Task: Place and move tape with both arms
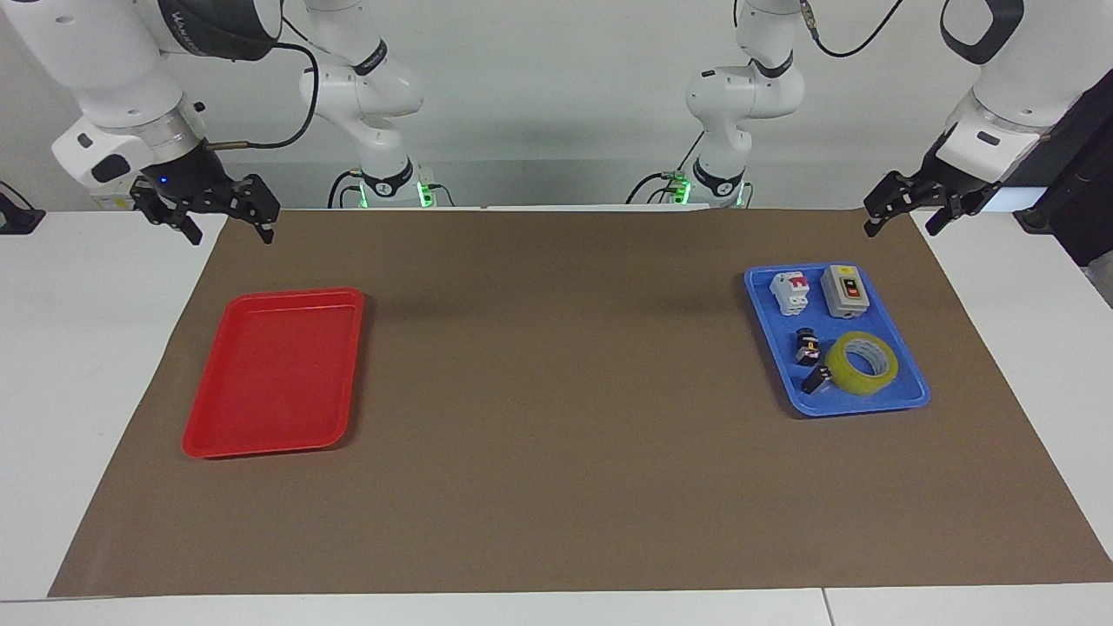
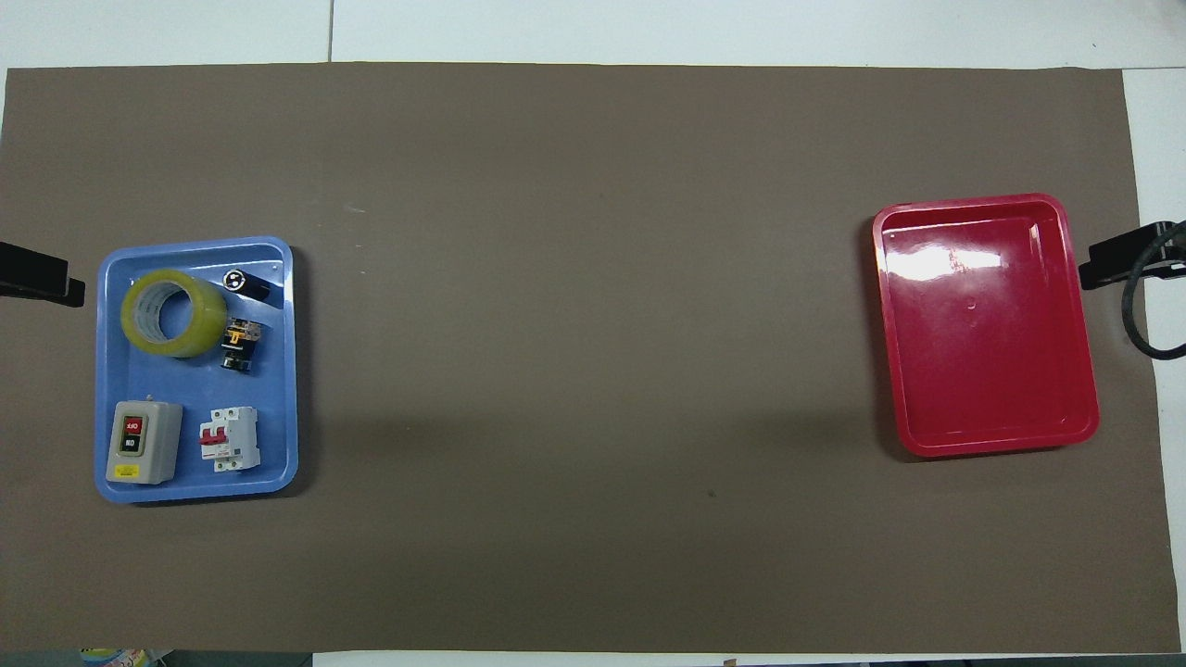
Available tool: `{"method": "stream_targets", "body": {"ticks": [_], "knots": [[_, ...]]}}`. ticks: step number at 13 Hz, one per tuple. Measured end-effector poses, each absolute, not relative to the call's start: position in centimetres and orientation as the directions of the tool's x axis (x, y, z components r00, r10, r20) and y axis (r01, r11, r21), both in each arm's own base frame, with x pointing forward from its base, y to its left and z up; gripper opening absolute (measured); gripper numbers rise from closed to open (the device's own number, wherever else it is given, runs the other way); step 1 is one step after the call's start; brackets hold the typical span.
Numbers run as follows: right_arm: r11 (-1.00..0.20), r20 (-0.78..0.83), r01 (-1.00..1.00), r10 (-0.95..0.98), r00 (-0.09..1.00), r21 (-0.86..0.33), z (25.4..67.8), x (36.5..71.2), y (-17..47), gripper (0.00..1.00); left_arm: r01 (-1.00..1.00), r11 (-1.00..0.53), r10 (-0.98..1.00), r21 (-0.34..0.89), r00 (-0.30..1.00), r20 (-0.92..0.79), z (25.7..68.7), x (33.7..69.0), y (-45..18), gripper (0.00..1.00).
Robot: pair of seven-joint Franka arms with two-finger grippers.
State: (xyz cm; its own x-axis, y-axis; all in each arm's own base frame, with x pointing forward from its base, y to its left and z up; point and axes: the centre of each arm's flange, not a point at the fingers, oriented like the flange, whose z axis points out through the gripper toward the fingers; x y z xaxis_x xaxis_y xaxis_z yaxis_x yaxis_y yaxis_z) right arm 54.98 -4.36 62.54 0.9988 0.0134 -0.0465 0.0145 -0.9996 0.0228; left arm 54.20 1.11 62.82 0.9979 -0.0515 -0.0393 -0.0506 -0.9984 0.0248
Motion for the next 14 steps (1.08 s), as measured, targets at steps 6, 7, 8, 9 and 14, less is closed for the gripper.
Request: {"method": "stream_targets", "body": {"ticks": [6,7,8,9,14], "knots": [[-1.000,-0.046,0.014,0.013,0.999,0.023,62.5,55.0,-4.4,1.00,-0.049,-0.998,-0.050,0.025,0.998,-0.040,62.8,54.2,1.2,1.00],[-1.000,-0.046,0.014,0.013,0.999,0.023,62.5,55.0,-4.4,1.00,-0.046,-0.999,-0.047,0.025,0.998,-0.039,62.8,54.2,1.3,1.00],[-1.000,-0.046,0.014,0.013,0.999,0.023,62.5,55.0,-4.4,1.00,-0.043,-0.999,-0.044,0.024,0.998,-0.036,62.7,54.3,1.5,1.00],[-1.000,-0.046,0.014,0.013,0.999,0.023,62.5,55.0,-4.4,1.00,-0.037,-0.999,-0.037,0.023,0.999,-0.025,62.4,54.5,1.9,1.00],[-1.000,-0.046,0.014,0.013,0.999,0.023,62.5,55.0,-4.4,1.00,0.036,-0.999,0.037,0.017,0.999,0.029,56.6,55.9,6.1,1.00]]}}
